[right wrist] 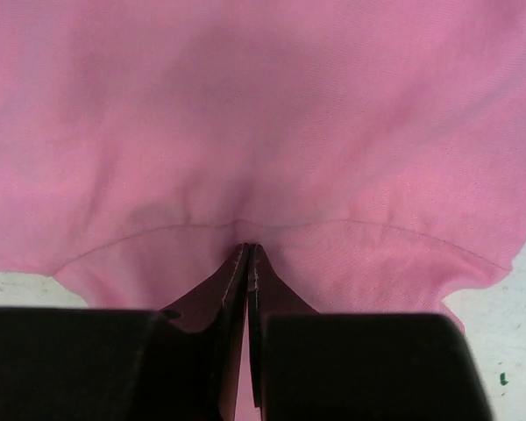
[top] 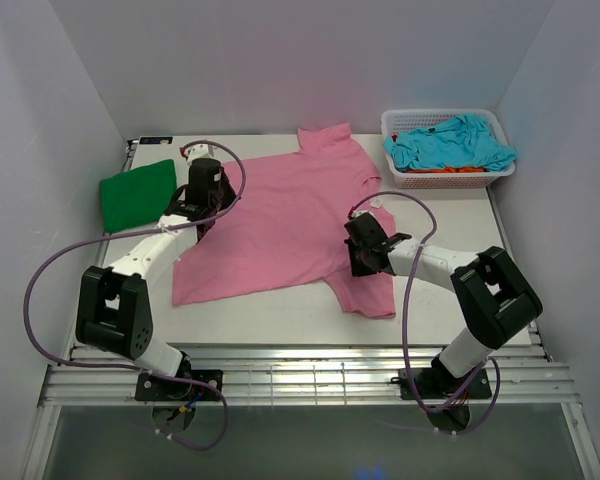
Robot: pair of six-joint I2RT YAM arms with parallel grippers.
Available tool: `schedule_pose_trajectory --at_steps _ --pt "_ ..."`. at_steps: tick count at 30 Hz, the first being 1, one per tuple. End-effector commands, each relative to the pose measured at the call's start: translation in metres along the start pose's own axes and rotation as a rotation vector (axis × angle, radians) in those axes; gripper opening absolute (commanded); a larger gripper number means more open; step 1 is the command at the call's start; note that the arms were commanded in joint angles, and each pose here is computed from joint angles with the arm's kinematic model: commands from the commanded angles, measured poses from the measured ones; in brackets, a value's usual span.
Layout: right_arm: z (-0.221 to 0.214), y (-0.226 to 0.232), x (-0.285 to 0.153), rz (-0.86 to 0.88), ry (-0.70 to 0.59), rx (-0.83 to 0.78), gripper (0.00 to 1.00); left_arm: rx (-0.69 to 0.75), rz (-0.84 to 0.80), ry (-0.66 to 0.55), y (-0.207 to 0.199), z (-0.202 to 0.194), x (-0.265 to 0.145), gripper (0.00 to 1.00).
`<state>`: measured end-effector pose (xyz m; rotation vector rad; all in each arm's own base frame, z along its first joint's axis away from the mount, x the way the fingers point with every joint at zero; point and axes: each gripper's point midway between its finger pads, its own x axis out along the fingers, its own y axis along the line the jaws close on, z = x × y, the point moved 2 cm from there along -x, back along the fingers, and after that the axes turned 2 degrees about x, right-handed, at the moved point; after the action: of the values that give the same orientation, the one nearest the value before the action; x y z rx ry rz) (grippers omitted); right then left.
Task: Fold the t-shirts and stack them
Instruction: Flatten the tshirt out
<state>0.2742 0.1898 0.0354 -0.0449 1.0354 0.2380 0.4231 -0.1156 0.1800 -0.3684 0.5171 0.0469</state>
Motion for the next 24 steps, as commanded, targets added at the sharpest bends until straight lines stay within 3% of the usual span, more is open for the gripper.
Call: schedule_pose_trajectory --at_steps 1,9,24 --pt "-0.055 -0.009 -0.003 -0.075 0.136 0.014 0.08 -0.006 -0.004 -0.053 -0.002 0.014 -0.014 0.0" --pt "-0.101 -0.022 -0.025 -0.178 0.194 0.024 0.08 -0.014 -0.002 -0.064 0.002 0.014 -0.025 0.0" --pt "-0.086 -0.031 -0.066 -0.187 0.099 0.057 0.11 0.013 0.101 -0.016 0.019 0.001 -0.012 0.0"
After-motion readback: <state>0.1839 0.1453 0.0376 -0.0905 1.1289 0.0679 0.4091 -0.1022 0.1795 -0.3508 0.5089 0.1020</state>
